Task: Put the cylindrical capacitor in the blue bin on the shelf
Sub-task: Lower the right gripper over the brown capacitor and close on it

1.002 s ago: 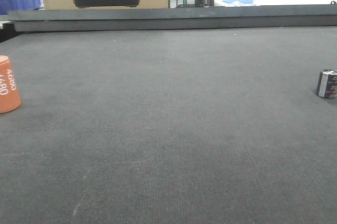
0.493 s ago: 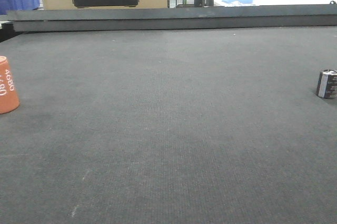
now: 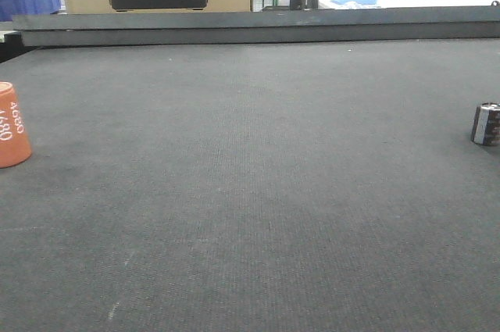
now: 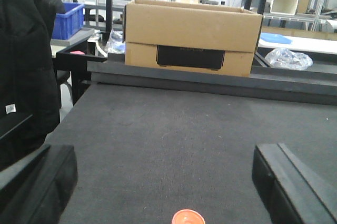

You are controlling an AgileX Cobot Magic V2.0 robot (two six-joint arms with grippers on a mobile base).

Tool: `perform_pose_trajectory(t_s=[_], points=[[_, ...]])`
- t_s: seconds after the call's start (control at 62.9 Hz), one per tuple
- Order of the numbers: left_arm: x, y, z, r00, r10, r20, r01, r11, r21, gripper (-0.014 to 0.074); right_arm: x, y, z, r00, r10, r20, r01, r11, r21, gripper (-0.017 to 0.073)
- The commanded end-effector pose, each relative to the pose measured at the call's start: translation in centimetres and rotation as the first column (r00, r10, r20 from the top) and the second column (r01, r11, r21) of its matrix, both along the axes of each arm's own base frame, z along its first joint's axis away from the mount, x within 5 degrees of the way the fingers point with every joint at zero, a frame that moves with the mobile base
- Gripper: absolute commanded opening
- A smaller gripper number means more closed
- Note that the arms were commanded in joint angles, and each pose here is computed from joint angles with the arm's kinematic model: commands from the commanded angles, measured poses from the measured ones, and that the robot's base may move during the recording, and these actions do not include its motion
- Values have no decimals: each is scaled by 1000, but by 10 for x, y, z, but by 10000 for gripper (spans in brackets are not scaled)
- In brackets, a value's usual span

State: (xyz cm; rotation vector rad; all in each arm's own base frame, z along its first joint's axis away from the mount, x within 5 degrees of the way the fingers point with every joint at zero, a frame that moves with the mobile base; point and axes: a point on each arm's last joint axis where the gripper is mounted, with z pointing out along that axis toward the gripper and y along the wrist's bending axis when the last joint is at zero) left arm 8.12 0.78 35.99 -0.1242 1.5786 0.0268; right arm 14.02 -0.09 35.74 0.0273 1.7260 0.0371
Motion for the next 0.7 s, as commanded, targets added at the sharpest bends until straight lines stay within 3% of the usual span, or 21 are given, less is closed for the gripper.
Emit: perform_pose_trajectory(t_s=[0.0, 0.143, 0.302, 0.461, 0.684], points=[[0, -1, 4, 1000, -16, 20, 16, 1000, -5, 581, 7, 1, -12, 998, 12, -62, -12, 1000, 1, 570], [1, -2, 4, 999, -27, 18, 27, 1000, -5, 581, 22, 3, -59, 990, 14, -139, -14, 1000, 1, 570], [1, -2, 4, 999, -27, 18, 27, 1000, -3, 581, 36, -1, -110, 990, -36, -139, 34, 999, -16, 570], [2, -2, 3, 1000, -27, 14, 27, 1000, -4, 581, 51, -5, -132, 993, -76, -90, 72, 997, -41, 570], [5, -2, 2, 1000, -27, 0, 27, 1000, -5, 581, 78, -4, -154, 998, -65, -24, 62, 993, -104, 570]])
